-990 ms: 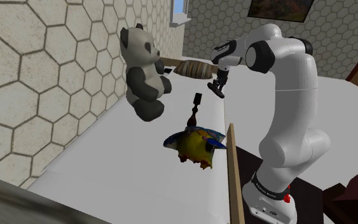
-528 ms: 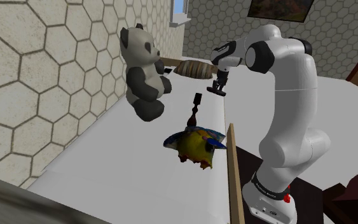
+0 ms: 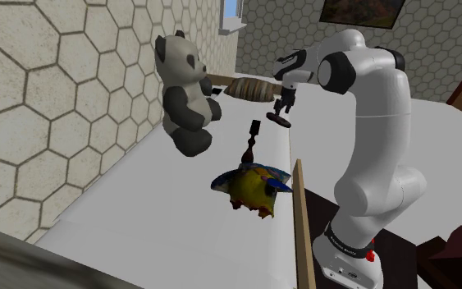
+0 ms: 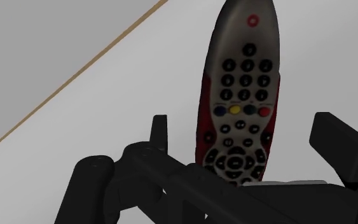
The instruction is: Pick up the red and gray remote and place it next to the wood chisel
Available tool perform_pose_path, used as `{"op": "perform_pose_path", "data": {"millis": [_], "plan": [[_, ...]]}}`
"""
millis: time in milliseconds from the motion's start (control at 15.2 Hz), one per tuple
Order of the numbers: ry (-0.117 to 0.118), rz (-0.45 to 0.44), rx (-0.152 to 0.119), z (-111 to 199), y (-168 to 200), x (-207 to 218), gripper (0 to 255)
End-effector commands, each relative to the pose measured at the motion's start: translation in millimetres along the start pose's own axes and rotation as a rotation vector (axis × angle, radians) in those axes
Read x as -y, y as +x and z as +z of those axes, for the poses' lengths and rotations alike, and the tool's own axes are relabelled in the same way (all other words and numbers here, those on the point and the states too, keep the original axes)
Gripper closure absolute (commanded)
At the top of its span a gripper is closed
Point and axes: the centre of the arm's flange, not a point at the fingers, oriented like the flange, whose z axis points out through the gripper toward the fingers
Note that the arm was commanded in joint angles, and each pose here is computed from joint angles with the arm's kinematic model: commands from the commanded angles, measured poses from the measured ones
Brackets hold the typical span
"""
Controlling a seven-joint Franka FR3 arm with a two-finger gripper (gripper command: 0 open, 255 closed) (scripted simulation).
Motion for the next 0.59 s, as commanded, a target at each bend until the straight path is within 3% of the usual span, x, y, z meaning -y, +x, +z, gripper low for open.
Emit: {"op": "perform_pose_path", "data": {"millis": [0,528], "plan": [[0.000,0.000,0.001,-23,0,1,0],[0.000,0.000,0.001,-33,0,1,0]]}}
